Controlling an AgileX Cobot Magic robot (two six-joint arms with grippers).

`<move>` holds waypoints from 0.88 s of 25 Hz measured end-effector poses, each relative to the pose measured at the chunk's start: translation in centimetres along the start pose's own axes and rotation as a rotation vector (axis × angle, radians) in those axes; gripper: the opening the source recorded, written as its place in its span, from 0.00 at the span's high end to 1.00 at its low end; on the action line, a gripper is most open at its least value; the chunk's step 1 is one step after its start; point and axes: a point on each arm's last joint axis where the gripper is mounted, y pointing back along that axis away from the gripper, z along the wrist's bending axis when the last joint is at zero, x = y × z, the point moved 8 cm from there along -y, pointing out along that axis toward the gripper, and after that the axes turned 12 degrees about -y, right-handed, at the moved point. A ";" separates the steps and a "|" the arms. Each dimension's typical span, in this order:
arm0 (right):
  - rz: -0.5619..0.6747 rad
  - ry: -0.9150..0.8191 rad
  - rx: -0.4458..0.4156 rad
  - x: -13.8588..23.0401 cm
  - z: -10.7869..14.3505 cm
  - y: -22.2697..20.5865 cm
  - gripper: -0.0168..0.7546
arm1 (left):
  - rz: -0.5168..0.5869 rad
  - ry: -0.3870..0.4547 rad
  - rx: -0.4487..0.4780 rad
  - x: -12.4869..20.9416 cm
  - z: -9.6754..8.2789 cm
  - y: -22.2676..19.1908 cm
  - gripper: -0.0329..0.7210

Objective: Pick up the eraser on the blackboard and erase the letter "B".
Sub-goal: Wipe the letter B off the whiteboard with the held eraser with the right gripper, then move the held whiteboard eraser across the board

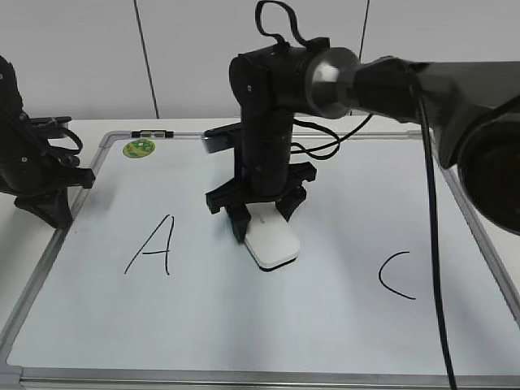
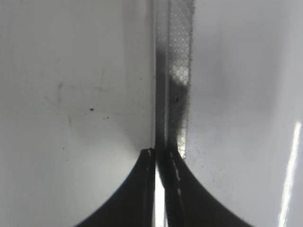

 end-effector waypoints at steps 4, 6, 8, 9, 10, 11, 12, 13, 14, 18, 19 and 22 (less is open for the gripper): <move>0.002 -0.112 -0.020 -1.1 -3.5 0.1 0.31 | 0.000 0.001 0.001 0.0 0.0 0.0 0.93; -0.003 -0.162 -0.018 -1.7 -5.7 0.2 0.31 | 0.000 0.001 0.001 0.0 0.0 0.0 0.93; -0.005 -0.212 -0.013 -2.1 -8.1 0.2 0.31 | 0.000 0.001 0.001 0.0 0.0 0.0 0.93; -0.006 -0.227 -0.013 -2.2 -8.8 0.2 0.31 | 0.000 0.001 0.001 0.0 0.0 0.0 0.93; -0.006 -0.234 -0.014 -2.2 -9.0 0.2 0.31 | 0.000 0.001 0.001 0.0 0.0 0.0 0.93; -0.010 -0.238 -0.014 -2.3 -9.2 0.4 0.31 | 0.000 0.001 0.001 0.0 0.0 0.0 0.93; -0.014 -0.241 -0.015 -2.4 -9.3 0.5 0.31 | 0.000 0.001 0.001 0.0 0.0 0.0 0.93; -0.019 -0.242 -0.016 -2.4 -9.3 0.7 0.31 | 0.000 0.001 0.001 0.0 0.0 0.0 0.93; -0.020 -0.243 -0.015 -2.3 -9.4 0.9 0.31 | 0.000 0.001 0.001 0.0 0.0 0.0 0.93; -0.066 -0.244 0.027 -2.5 -11.1 2.9 0.31 | 0.000 0.001 0.001 0.0 0.0 0.0 0.93; -0.101 -0.243 0.042 -2.7 -11.6 4.4 0.31 | 0.000 0.001 0.001 0.0 0.0 0.0 0.93; -0.163 -0.262 0.064 -3.0 -12.8 7.3 0.31 | 0.000 0.001 0.001 0.0 0.0 0.0 0.93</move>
